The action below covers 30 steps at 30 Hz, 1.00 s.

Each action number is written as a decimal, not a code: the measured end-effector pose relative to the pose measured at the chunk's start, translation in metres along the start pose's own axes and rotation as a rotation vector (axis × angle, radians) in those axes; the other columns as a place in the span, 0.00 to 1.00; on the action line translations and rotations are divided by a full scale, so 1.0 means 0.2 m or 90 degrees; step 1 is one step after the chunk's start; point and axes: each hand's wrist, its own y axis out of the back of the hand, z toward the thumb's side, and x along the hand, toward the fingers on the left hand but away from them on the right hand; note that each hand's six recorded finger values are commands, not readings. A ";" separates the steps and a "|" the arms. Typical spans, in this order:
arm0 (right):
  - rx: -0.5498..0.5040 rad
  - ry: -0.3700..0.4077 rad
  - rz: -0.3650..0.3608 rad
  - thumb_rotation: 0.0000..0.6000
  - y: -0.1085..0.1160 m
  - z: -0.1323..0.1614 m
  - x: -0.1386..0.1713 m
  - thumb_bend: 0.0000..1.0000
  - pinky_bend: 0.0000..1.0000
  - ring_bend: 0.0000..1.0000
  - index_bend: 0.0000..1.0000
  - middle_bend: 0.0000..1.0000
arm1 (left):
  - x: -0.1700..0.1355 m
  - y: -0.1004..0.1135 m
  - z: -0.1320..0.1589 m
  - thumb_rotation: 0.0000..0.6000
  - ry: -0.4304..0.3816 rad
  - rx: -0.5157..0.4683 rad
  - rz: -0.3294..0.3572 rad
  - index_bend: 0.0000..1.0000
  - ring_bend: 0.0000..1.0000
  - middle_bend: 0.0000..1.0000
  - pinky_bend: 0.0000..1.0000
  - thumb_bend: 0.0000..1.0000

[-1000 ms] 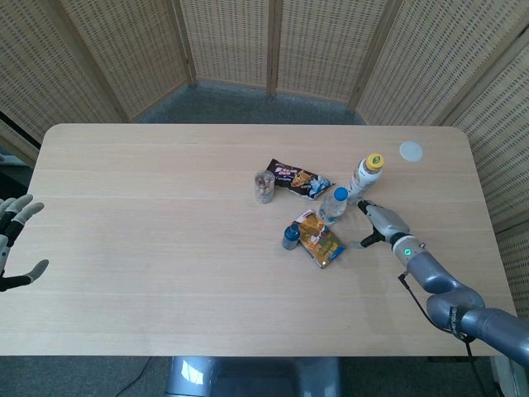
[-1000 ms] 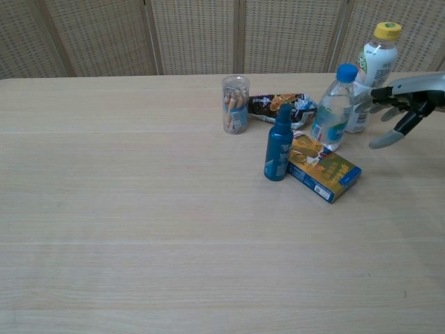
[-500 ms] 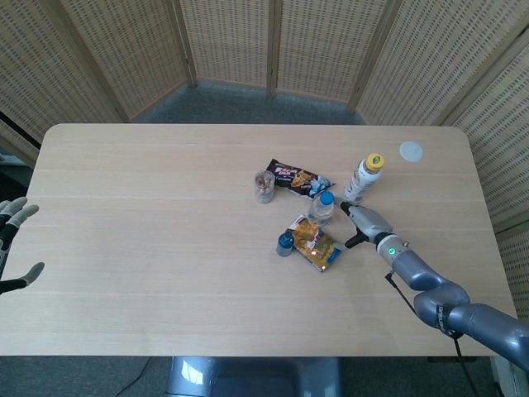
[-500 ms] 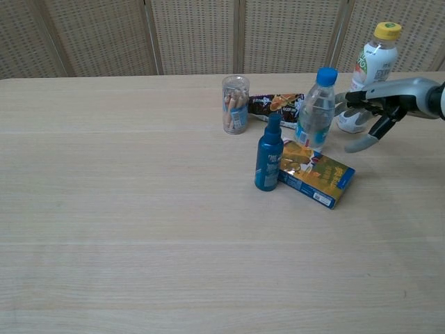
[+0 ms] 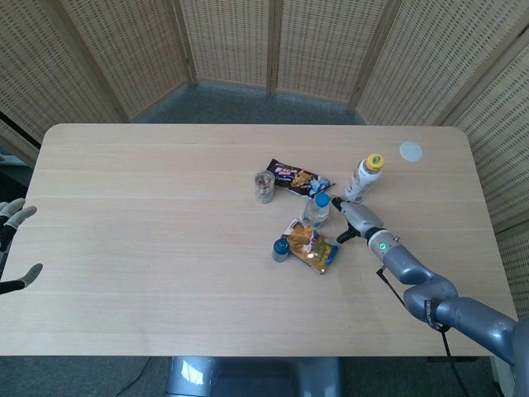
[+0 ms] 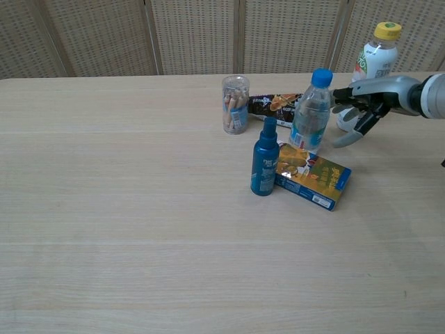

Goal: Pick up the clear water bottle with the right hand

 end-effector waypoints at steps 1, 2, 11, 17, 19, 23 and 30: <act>-0.001 0.002 -0.001 1.00 0.00 0.01 -0.01 0.23 0.00 0.00 0.00 0.00 | 0.00 0.00 0.00 1.00 -0.001 0.000 -0.001 0.13 0.00 0.05 0.00 0.32; -0.002 0.005 -0.003 1.00 0.00 0.02 -0.02 0.23 0.00 0.00 0.00 0.00 | 0.00 0.00 0.00 1.00 -0.001 -0.001 -0.001 0.13 0.00 0.05 0.00 0.32; -0.012 0.027 -0.005 1.00 -0.01 0.11 -0.10 0.19 0.00 0.00 0.00 0.00 | 0.00 0.00 -0.01 1.00 0.003 0.000 0.000 0.13 0.00 0.05 0.00 0.32; -0.010 0.039 0.004 1.00 -0.04 0.17 -0.15 0.15 0.00 0.00 0.00 0.00 | -0.01 0.00 -0.03 1.00 0.010 -0.002 0.000 0.13 0.00 0.05 0.00 0.32; -0.011 0.043 0.004 1.00 -0.05 0.18 -0.17 0.13 0.00 0.00 0.00 0.00 | -0.01 0.00 -0.03 1.00 0.011 -0.004 0.000 0.13 0.00 0.05 0.00 0.32; -0.014 0.046 -0.005 1.00 -0.06 0.20 -0.19 0.09 0.02 0.00 0.00 0.08 | -0.01 0.00 -0.04 1.00 0.014 -0.005 0.000 0.13 0.00 0.05 0.00 0.32; -0.033 0.037 -0.029 1.00 -0.05 0.19 -0.23 0.04 0.17 0.03 0.00 0.28 | -0.02 0.00 -0.06 1.00 0.022 -0.007 0.001 0.13 0.00 0.05 0.00 0.32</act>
